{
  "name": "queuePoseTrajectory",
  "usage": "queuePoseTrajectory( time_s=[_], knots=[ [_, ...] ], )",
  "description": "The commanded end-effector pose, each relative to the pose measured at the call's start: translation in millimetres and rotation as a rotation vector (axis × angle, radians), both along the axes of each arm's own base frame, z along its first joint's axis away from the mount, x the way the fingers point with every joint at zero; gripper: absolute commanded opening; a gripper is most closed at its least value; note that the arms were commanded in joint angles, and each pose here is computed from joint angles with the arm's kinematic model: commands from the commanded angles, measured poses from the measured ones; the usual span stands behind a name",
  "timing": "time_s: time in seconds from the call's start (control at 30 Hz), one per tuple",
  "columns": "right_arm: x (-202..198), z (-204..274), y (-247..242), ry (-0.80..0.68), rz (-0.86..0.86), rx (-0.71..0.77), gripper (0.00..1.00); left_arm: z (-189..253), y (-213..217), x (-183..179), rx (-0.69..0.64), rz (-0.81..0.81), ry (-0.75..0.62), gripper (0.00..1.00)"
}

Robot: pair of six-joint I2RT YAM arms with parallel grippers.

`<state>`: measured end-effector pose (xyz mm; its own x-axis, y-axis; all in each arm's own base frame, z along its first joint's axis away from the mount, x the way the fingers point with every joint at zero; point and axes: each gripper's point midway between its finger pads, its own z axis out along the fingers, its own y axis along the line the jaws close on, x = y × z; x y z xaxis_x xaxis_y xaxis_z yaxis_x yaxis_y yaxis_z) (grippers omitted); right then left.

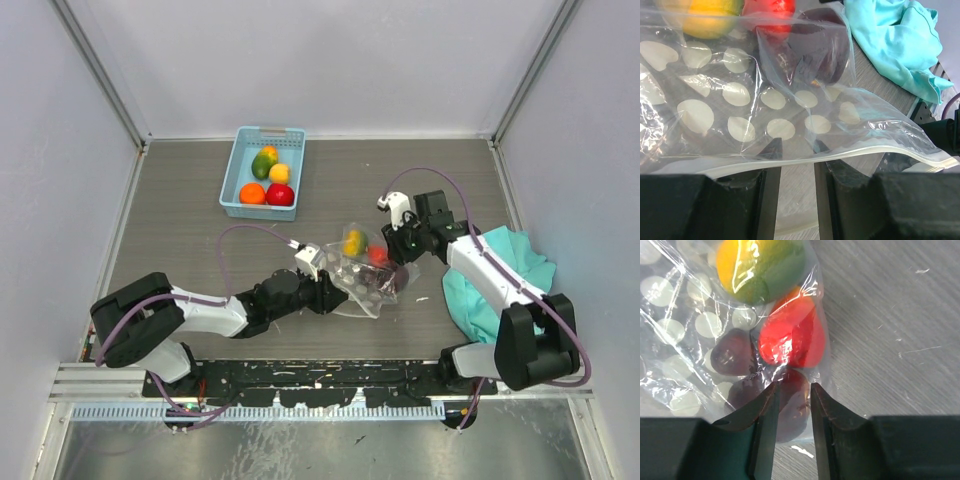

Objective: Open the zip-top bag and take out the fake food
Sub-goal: Pick up the fake fruit from the zipper food storage bag.

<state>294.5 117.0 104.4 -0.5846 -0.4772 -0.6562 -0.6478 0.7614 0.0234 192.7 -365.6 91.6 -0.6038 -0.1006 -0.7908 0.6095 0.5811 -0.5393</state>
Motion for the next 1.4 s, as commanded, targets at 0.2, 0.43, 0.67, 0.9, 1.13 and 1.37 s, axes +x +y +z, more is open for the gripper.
queuePoseTrajectory(
  time_s=[0.2, 0.43, 0.67, 0.9, 1.13, 1.37],
  knots=[
    [-0.6, -27.0, -0.3, 0.106, 0.054, -0.05, 0.3, 18.5, -10.2, 12.5, -0.059, 0.017, -0.063, 0.34],
    [-13.4, -45.3, 6.8, 0.209, 0.119, -0.049, 0.24, 13.2, -14.2, 14.7, -0.048, 0.017, -0.056, 0.35],
    [-24.7, -41.9, 18.8, 0.242, 0.195, 0.004, 0.24, 7.3, -19.6, 16.5, -0.039, 0.012, -0.043, 0.37],
    [-30.0, -50.8, 25.1, 0.283, 0.23, 0.001, 0.26, 5.0, -25.7, 20.4, -0.028, 0.014, -0.032, 0.45],
    [-29.3, -26.2, 32.4, 0.222, 0.272, 0.053, 0.35, 5.1, -27.6, 18.0, -0.033, 0.01, -0.001, 0.51],
    [-28.1, 19.9, 23.3, 0.043, 0.279, 0.08, 0.58, 11.0, -26.0, 8.5, -0.053, -0.012, 0.044, 0.49]
  ],
)
